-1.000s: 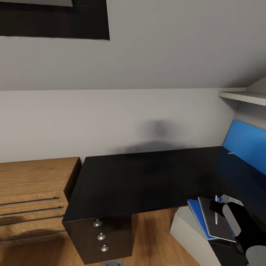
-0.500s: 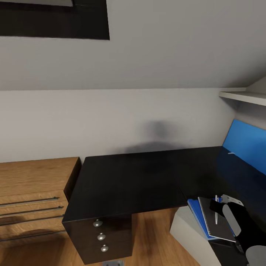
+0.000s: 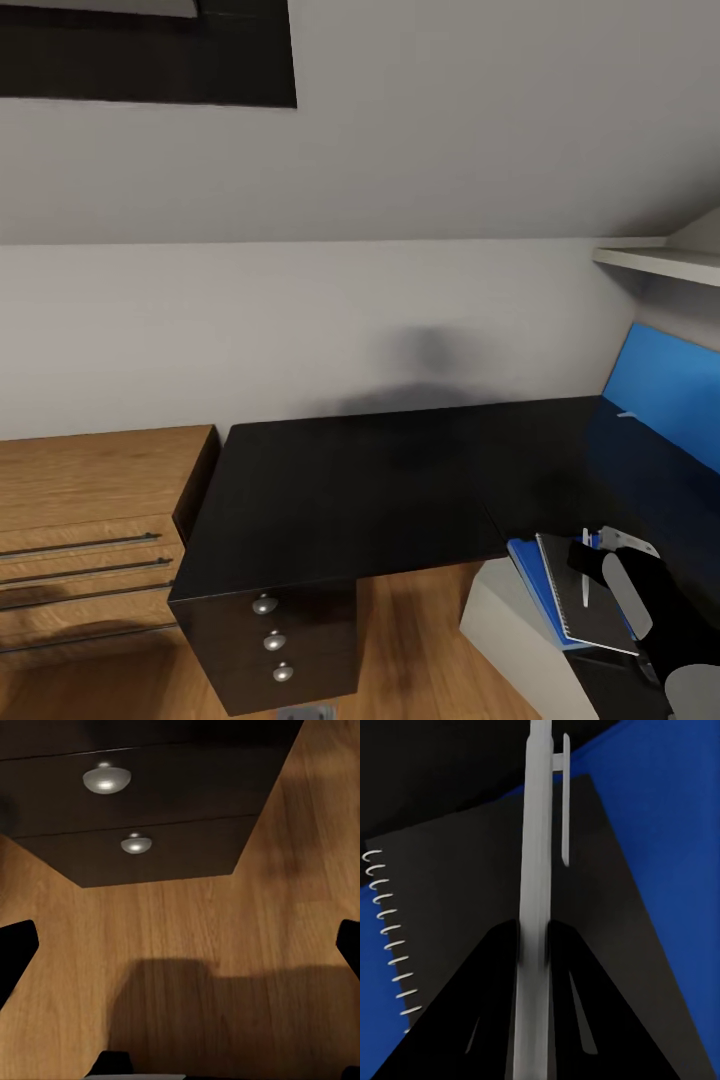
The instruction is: In the bedroom, organize the workspace by keeping the computer under the desk, ensuring the monitor is on the desk, placing the keyboard on the desk next to the monitor, placing the mouse on the desk next to the keyboard, moving the folder from the swivel chair onto the desk next to the mouse, stacking the notebook on top of the folder with the pen on top of the notebook, and positioning the swivel chair next to the desk.
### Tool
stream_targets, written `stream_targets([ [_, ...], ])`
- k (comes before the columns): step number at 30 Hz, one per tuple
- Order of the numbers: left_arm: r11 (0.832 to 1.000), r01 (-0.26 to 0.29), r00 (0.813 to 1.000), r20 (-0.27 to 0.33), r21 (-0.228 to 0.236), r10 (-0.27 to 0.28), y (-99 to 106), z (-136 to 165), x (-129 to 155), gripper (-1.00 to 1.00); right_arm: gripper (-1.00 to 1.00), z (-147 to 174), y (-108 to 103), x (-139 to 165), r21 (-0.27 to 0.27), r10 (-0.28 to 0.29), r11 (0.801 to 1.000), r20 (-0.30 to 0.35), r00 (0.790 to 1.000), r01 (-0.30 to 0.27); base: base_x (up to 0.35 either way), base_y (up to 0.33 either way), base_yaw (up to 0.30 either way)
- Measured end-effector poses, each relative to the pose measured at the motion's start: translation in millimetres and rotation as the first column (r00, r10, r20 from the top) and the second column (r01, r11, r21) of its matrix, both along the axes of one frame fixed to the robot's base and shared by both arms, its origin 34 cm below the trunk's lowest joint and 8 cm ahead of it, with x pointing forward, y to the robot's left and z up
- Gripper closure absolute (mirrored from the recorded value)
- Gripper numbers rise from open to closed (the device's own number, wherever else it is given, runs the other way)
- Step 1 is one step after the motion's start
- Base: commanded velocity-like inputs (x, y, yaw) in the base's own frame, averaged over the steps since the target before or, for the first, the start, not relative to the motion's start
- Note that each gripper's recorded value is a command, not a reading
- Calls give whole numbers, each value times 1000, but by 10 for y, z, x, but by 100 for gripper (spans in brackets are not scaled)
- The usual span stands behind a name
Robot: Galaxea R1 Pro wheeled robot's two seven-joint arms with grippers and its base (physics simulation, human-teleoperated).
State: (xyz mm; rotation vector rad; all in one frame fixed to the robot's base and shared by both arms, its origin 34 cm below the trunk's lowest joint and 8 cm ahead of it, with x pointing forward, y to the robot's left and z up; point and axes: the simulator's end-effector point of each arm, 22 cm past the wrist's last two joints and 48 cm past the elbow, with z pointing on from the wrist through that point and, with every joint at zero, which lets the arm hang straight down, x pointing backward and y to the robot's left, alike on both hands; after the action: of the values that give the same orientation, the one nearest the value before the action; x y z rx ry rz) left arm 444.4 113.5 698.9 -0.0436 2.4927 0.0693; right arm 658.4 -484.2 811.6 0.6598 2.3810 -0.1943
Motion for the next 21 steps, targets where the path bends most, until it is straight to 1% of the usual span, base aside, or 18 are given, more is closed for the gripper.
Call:
stream_targets([
  [7,1000,0,1000,-27,29,1,94,-118,-89,-100,100,-4,7,1,1,1,1000,0,1000,-1,-26,0,0],
  [11,999,0,1000,-29,33,1,106,-130,-98,-100,100,-4,8,1,1,1,1000,0,1000,-1,-92,0,0],
  [21,1000,-5,1000,-29,30,6,111,-126,-90,-100,100,-2,4,-1,0,1,1000,-1,1000,-1,-6,0,0],
])
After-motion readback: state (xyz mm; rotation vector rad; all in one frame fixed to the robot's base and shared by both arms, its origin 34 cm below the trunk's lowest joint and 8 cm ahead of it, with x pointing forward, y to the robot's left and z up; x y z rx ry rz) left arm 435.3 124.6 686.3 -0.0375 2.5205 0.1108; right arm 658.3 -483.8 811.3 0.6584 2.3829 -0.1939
